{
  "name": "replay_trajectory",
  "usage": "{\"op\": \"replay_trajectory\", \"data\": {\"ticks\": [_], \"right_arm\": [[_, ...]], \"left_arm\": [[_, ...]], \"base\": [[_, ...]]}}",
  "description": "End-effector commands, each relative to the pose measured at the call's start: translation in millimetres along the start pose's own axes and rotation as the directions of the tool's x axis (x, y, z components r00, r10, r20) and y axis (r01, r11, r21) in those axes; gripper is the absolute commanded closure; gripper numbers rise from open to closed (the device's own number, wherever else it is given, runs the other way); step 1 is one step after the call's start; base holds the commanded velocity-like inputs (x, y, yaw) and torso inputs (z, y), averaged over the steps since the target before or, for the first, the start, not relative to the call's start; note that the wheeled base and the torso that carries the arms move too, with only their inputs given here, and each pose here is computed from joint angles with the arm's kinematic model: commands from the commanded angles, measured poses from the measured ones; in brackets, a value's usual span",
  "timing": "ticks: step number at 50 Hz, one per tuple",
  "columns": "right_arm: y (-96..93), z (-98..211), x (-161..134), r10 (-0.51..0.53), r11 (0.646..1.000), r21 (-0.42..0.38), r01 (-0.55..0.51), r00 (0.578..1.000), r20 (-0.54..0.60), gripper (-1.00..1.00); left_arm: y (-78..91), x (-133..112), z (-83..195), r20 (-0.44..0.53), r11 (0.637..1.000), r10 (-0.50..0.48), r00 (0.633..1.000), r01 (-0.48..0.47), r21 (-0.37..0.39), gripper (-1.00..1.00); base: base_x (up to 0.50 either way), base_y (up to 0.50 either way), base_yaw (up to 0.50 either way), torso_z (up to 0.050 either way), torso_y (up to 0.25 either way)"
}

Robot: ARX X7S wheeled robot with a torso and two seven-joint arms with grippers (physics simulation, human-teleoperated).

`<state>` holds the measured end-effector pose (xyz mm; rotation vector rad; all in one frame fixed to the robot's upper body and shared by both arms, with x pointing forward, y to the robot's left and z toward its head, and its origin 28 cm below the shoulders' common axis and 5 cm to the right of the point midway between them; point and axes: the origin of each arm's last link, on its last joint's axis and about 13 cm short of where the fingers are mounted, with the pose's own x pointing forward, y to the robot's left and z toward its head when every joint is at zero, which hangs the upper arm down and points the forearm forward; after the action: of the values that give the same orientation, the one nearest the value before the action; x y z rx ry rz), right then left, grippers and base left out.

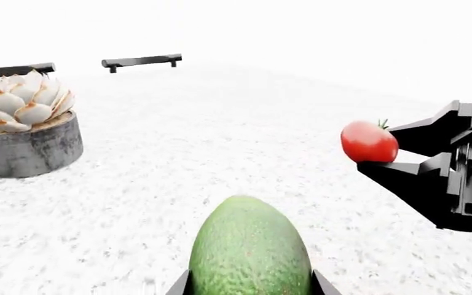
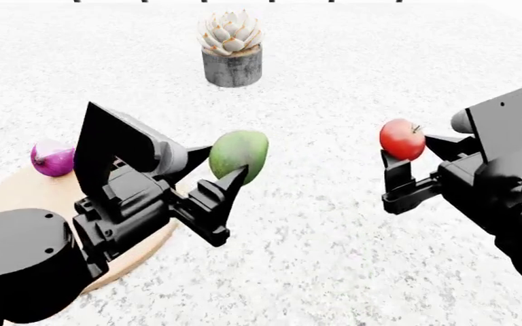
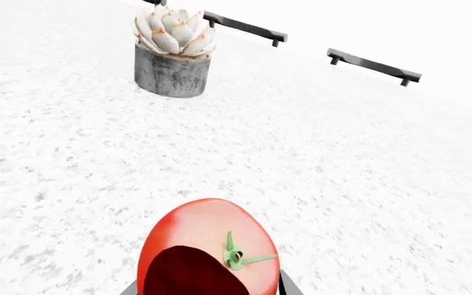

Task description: Place the avocado, onion, tomato and bell pepper on the cutting board.

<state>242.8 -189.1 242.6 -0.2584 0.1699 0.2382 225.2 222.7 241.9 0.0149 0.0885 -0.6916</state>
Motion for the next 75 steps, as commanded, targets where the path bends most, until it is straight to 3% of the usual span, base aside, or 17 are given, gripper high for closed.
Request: {"op": "replay_trajectory", "data": {"ticks": [1,15,61,75], "right_arm": [[0.8,1.9,-10.1,-0.02,1.0,-0.009,0.02,0.999,0.034,1.0],[4.9,0.7,-15.7,-0.018,0.999,-0.034,0.02,0.998,0.058,1.0],[13.4,3.4,-11.8,0.013,0.999,-0.05,-0.01,0.998,0.063,1.0],[17.2,6.7,-14.2,0.066,0.994,-0.087,-0.062,0.997,0.045,1.0]], "left_arm": [[-4.5,-14.7,0.0,0.048,0.991,0.128,0.991,-0.13,0.036,1.0],[-3.9,-17.0,-5.7,0.071,0.986,0.162,0.984,-0.164,0.035,1.0],[-3.0,-16.8,-14.1,0.062,0.987,0.156,0.986,-0.159,0.033,1.0],[-0.7,-10.6,-24.5,0.024,0.988,0.152,0.988,-0.153,0.022,1.0]], "base": [[0.0,0.0,0.0,0.0,0.0],[0.0,0.06,0.0,0.0,0.001],[0.0,0.5,0.0,0.0,0.0],[0.0,0.05,0.0,0.0,0.0]]}}
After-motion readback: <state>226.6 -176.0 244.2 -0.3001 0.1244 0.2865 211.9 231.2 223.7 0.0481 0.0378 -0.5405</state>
